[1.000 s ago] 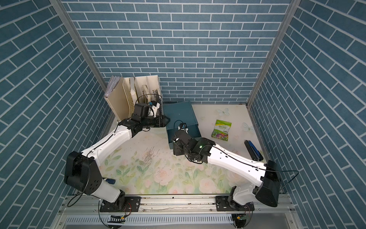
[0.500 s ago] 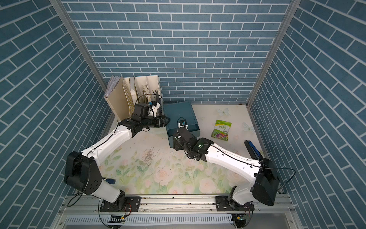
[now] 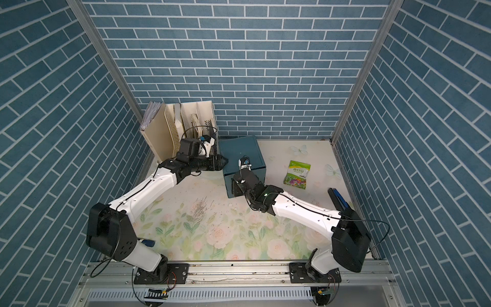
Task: Take the seed bags out of the drawer
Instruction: Close the drawer in the storage box.
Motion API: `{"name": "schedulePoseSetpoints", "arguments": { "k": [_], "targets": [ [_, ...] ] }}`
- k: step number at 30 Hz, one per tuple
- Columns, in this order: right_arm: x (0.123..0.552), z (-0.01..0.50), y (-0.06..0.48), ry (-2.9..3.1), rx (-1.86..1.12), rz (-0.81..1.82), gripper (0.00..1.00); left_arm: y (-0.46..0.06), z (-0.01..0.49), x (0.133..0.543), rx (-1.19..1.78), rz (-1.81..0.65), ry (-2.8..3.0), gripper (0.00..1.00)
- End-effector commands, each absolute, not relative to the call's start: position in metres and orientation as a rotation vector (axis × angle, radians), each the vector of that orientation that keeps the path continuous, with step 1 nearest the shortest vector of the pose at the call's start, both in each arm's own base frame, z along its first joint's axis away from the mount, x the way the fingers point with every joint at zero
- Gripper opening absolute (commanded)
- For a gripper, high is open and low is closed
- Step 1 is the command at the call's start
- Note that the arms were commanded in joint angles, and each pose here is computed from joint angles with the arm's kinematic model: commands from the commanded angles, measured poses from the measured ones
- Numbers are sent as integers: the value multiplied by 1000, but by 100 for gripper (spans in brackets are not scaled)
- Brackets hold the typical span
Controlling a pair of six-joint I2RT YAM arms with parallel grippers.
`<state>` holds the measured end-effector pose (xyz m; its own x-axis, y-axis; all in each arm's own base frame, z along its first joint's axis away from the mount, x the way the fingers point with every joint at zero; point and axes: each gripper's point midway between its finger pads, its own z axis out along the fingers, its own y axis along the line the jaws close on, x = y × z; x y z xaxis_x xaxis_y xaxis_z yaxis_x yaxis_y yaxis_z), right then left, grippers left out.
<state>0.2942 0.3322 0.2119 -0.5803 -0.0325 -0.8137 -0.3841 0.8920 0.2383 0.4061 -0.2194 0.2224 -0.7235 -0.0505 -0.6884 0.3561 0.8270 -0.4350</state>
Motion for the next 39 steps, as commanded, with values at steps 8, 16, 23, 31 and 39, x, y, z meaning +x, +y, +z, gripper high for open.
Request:
{"name": "schedulePoseSetpoints", "arguments": {
  "k": [8, 16, 23, 31, 39],
  "targets": [
    [309, 189, 335, 2165, -328, 451, 66, -202, 167, 387, 222, -620, 2502, 79],
    [307, 186, 331, 2182, -308, 467, 66, -203, 167, 388, 217, -626, 2502, 79],
    [281, 175, 324, 2262, -271, 599, 66, -202, 168, 388, 214, -622, 2499, 79],
    [257, 159, 318, 2317, -152, 824, 63, -201, 164, 384, 216, -625, 2507, 79],
    [264, 161, 317, 2256, 11, 1056, 57, -201, 164, 385, 212, -624, 2508, 79]
  ]
}}
